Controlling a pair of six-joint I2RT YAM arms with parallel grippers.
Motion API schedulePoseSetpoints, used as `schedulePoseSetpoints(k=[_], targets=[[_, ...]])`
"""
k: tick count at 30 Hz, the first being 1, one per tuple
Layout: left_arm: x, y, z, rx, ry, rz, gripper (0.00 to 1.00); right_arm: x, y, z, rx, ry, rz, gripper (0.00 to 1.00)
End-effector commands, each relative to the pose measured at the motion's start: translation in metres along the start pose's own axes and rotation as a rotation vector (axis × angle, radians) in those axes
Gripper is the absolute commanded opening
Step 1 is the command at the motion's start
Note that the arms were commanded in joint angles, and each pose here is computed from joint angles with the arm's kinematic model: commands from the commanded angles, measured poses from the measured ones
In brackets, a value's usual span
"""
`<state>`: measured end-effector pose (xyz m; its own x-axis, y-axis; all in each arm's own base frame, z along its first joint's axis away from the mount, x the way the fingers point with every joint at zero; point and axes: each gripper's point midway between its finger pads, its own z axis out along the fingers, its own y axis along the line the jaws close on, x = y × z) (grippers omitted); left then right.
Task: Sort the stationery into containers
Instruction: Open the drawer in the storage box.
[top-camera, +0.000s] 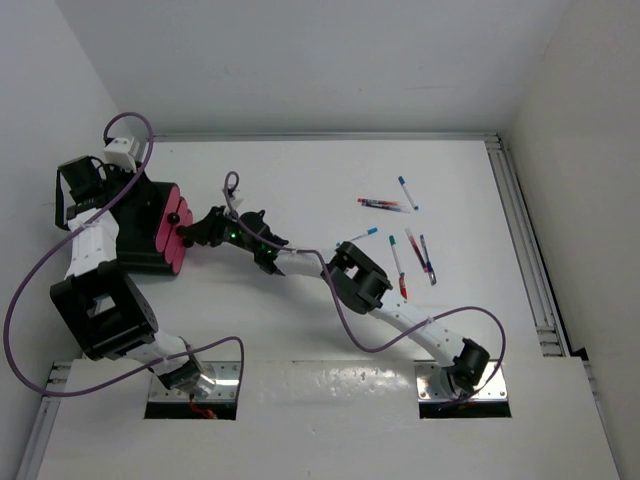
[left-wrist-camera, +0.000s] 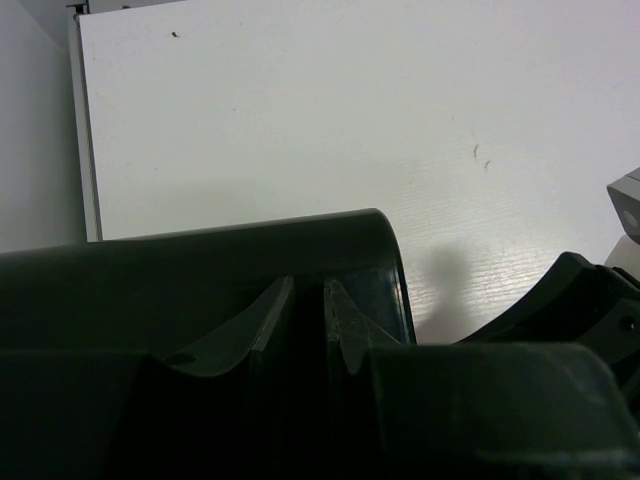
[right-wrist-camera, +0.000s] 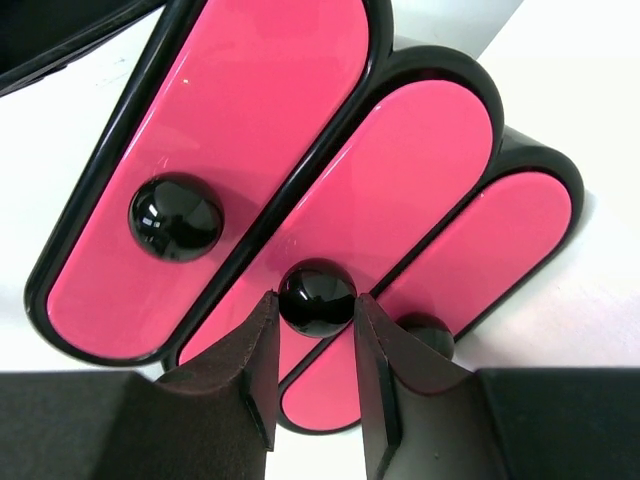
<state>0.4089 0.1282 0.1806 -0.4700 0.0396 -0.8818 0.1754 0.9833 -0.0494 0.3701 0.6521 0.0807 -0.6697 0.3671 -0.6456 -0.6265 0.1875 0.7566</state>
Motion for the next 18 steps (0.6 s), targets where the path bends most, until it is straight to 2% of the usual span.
schedulePoseSetpoints(k=[1,7,13,18], targets=[[0.147,-0.043,-0.013,0.071,0.471,-0.324,0.25,-0.027,0.031,-0.003,-0.068,-0.056,-0.035,0.00],[0.150,-0.044,-0.012,0.072,0.478,-0.335,0.25,-0.047,0.028,-0.020,-0.075,-0.071,-0.035,0.00],[0.146,-0.040,-0.013,0.056,0.471,-0.326,0.25,-0.049,0.019,-0.041,-0.067,-0.046,-0.031,0.00],[0.149,-0.041,-0.012,0.059,0.480,-0.339,0.25,-0.061,0.027,-0.052,-0.092,-0.045,-0.040,0.00]])
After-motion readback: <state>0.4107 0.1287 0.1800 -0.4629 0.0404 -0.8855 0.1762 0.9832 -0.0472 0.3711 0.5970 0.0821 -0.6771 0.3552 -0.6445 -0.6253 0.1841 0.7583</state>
